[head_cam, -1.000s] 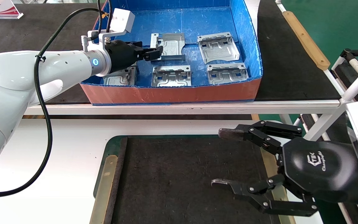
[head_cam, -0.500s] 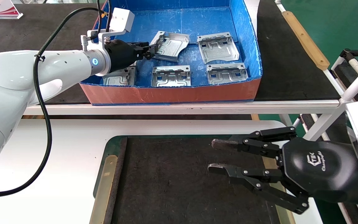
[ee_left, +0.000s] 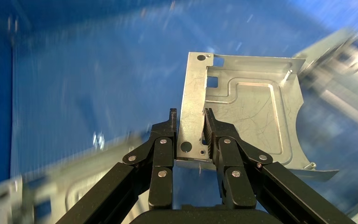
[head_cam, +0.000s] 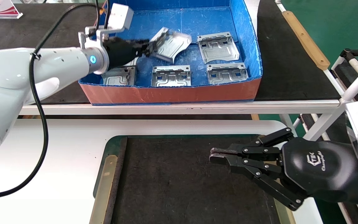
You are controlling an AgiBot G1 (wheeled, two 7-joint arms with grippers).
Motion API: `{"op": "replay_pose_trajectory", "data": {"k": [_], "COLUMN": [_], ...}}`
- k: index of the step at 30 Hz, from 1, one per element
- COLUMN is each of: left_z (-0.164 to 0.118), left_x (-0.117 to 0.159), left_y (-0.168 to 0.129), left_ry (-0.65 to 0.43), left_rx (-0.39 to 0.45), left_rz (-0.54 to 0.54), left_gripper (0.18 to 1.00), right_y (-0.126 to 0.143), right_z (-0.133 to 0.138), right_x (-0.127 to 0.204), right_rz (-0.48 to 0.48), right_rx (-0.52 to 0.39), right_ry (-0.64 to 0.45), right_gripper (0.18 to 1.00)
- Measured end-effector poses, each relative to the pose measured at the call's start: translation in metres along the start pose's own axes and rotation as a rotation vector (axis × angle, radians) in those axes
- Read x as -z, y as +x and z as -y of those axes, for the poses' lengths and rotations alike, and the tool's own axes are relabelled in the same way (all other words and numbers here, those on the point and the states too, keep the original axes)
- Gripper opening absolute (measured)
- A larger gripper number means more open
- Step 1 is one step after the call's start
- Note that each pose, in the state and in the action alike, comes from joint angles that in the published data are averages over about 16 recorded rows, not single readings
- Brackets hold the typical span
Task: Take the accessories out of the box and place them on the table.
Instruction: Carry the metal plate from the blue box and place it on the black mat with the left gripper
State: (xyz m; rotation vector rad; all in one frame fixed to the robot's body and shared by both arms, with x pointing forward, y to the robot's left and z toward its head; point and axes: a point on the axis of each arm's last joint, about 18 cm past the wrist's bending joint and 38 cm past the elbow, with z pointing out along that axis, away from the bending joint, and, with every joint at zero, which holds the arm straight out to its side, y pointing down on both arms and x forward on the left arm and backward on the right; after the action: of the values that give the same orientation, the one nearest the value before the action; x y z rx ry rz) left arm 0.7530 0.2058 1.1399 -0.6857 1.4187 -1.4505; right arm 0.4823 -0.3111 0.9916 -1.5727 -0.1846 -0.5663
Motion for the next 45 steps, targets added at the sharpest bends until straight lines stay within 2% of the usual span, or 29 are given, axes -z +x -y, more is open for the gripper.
{"op": "replay_pose_trajectory", "data": {"k": [7, 13, 20, 26, 37, 45], "left_z": [0.025, 0.041, 0.038, 0.023, -0.015, -0.046], "left_x": [0.015, 0.038, 0.074, 0.107, 0.159, 0.185], "left_y": [0.002, 0.006, 0.014, 0.021, 0.033, 0.044], "left_ry": [0.081, 0.149, 0.206, 0.24, 0.276, 0.273], "left_rx": [-0.042, -0.107, -0.223, -0.314, -0.414, -0.49], "left_rz": [-0.055, -0.137, -0.263, -0.378, -0.56, -0.669], "left_gripper": [0.298, 0.297, 0.297, 0.296, 0.296, 0.296], "right_y": [0.0, 0.0, 0.0, 0.0, 0.0, 0.0], "right_z": [0.0, 0.0, 0.0, 0.0, 0.0, 0.0], "right_x": [0.0, 0.0, 0.0, 0.0, 0.0, 0.0], "right_rz": [0.0, 0.0, 0.0, 0.0, 0.0, 0.0], "right_rx": [0.0, 0.0, 0.0, 0.0, 0.0, 0.0], "right_ry": [0.0, 0.0, 0.0, 0.0, 0.0, 0.0], "right_gripper": [0.216, 0.24, 0.311, 0.406, 0.665, 0.836]}}
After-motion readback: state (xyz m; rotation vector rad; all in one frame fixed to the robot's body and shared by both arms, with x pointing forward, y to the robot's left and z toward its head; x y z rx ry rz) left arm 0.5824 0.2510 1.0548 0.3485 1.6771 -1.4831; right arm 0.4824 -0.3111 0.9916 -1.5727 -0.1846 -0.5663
